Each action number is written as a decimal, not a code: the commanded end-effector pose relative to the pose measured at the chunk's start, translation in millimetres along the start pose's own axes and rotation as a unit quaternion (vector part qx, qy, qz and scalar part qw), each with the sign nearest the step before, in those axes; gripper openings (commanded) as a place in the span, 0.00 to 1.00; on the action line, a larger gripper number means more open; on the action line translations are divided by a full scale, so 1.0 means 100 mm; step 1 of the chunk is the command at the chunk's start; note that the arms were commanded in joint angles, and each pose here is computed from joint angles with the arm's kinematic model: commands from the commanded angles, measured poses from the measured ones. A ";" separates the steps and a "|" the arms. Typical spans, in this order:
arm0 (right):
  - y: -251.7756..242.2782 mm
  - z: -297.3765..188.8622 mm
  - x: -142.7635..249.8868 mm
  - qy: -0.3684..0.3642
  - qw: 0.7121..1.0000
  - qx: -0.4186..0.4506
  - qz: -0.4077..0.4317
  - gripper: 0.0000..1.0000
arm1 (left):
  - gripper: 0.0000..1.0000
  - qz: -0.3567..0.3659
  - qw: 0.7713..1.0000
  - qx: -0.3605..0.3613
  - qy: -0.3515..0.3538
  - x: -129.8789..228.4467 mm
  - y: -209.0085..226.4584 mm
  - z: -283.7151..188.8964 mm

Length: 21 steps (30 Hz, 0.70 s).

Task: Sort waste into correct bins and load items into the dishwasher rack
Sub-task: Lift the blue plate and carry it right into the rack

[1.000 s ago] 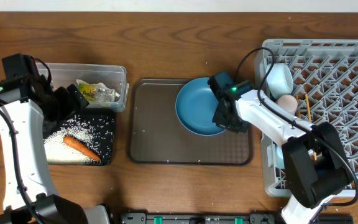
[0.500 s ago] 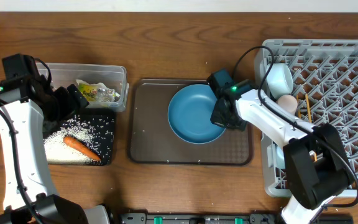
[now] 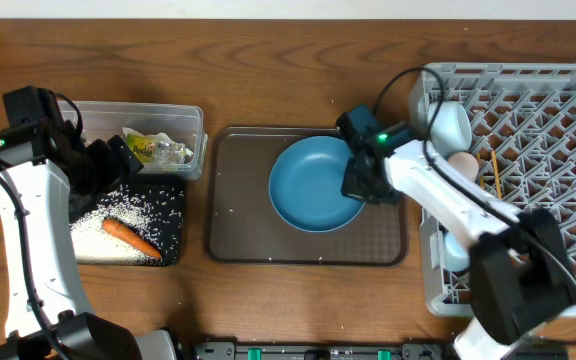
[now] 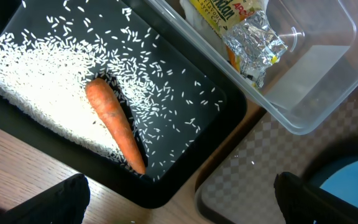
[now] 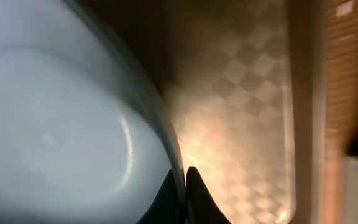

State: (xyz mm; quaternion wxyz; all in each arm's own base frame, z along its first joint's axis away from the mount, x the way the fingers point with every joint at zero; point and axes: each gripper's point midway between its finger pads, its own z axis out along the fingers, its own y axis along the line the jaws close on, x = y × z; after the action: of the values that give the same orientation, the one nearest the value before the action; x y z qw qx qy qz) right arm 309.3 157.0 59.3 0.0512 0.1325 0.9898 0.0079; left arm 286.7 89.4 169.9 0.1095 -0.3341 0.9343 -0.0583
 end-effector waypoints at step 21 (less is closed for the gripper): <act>-2.46 -2.36 -0.20 -0.323 0.909 0.165 0.204 0.01 | 0.98 0.002 1.000 0.001 -0.012 -0.02 0.01 -0.08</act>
State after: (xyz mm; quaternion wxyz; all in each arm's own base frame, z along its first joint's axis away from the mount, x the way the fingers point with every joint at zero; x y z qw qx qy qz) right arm 252.7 -42.4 264.4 0.3112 0.2826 0.9006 -0.1101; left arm 286.8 89.5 169.9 0.1097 -0.3341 0.9343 -0.0583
